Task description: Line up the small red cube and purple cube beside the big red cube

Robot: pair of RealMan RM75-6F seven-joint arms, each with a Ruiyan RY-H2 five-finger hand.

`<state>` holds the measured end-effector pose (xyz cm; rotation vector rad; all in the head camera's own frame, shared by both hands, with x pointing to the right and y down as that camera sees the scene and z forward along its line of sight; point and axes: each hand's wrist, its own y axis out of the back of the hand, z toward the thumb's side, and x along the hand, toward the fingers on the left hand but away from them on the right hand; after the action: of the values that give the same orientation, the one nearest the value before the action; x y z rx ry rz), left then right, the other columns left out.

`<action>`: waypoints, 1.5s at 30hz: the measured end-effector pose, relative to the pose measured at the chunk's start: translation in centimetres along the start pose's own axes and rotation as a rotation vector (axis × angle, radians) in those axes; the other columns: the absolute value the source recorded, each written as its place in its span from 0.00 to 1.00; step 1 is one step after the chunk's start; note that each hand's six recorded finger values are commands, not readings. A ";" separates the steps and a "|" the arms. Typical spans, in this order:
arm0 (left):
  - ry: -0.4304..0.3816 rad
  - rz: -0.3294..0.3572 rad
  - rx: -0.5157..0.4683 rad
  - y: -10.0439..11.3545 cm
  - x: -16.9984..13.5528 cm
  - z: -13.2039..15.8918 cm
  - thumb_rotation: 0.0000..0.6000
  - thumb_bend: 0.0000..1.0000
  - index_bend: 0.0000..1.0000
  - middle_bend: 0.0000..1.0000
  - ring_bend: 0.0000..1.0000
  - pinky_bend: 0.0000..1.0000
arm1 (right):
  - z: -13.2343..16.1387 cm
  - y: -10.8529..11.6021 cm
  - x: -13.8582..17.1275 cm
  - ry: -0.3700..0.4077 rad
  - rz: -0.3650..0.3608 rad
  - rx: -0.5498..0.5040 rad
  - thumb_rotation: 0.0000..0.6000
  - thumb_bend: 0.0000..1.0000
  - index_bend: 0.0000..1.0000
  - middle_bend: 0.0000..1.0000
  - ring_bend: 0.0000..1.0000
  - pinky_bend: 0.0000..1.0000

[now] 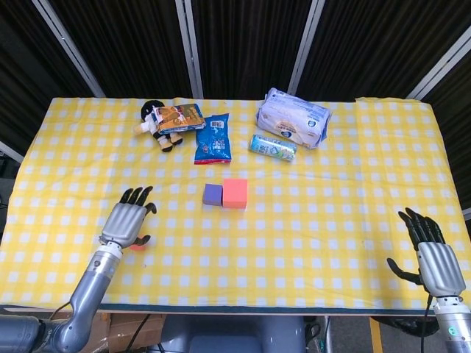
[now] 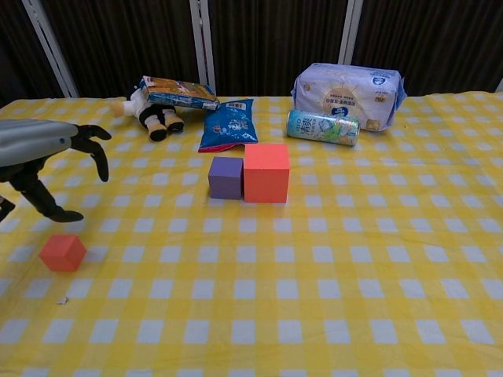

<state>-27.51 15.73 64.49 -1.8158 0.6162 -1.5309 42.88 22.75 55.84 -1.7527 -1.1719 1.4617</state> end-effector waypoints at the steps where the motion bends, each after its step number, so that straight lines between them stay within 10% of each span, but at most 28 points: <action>1: 0.005 -0.005 0.006 -0.5 -0.5 -0.5 1.00 0.25 0.36 0.00 0.00 0.00 | 0.0 0.0 0.0 0.000 0.000 0.001 1.00 0.34 0.00 0.00 0.00 0.00; 32: 0.095 -0.111 0.014 -6.6 -0.6 -4.2 1.00 0.36 0.46 0.00 0.00 0.00 | 0.1 -0.1 0.0 0.000 0.002 -0.003 1.00 0.35 0.00 0.00 0.00 0.00; 45: 0.094 -0.048 -0.031 -4.6 0.3 -3.8 1.00 0.38 0.48 0.00 0.00 0.00 | 0.2 0.0 0.0 0.004 -0.003 -0.008 1.00 0.34 0.00 0.00 0.00 0.00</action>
<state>-31.47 17.83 68.42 -1.8015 0.6477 -1.6548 42.67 22.77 55.78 -1.7574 -1.1791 1.4531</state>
